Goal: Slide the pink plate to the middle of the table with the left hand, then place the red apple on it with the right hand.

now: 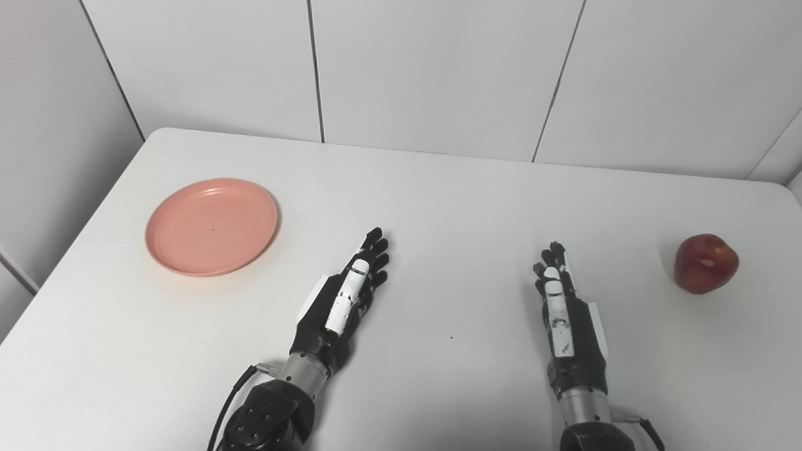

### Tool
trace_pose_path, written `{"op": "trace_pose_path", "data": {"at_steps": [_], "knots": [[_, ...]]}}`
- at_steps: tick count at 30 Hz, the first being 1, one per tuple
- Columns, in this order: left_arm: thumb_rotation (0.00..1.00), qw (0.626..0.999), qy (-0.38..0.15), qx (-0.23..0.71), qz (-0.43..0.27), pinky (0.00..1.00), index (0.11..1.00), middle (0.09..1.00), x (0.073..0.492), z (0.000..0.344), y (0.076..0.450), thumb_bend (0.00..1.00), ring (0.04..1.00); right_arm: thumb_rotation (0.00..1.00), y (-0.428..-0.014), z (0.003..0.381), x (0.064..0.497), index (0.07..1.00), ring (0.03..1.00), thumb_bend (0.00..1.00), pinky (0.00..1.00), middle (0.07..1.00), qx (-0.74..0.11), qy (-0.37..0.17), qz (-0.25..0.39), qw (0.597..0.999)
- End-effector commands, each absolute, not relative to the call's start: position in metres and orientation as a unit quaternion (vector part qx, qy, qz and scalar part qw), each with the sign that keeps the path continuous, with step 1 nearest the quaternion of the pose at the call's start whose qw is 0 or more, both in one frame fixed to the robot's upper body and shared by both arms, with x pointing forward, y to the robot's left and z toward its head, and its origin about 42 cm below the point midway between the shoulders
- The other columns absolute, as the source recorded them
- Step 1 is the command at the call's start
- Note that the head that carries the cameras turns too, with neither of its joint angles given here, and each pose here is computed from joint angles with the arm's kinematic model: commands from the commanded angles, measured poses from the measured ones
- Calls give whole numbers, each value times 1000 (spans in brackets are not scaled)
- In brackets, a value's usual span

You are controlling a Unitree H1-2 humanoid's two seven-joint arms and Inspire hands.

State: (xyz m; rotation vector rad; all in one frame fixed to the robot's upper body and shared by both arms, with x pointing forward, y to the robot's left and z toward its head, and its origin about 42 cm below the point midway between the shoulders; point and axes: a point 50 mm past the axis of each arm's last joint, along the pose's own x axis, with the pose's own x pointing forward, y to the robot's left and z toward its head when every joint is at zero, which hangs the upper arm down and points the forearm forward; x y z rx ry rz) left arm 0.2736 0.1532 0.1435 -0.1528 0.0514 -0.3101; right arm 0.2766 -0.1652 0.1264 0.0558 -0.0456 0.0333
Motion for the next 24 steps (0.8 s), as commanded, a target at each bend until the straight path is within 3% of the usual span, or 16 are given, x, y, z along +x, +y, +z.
{"op": "trace_pose_path", "data": {"at_steps": [1,8,24], "knots": [[1000,983,-15,-85,-161,1000,1000,1000,278,155,141,370,1000,1000,-167,127,279,1000,971,198,1000,986,34,-35,29,998],[1000,983,-3,-88,-164,1000,1000,1000,280,145,127,346,1000,1000,-182,115,280,985,960,224,1000,970,27,-39,38,998],[1000,983,6,-78,-167,1000,1000,1000,283,135,117,387,1000,1000,-190,106,282,982,956,185,1000,964,34,-42,39,998]]}}
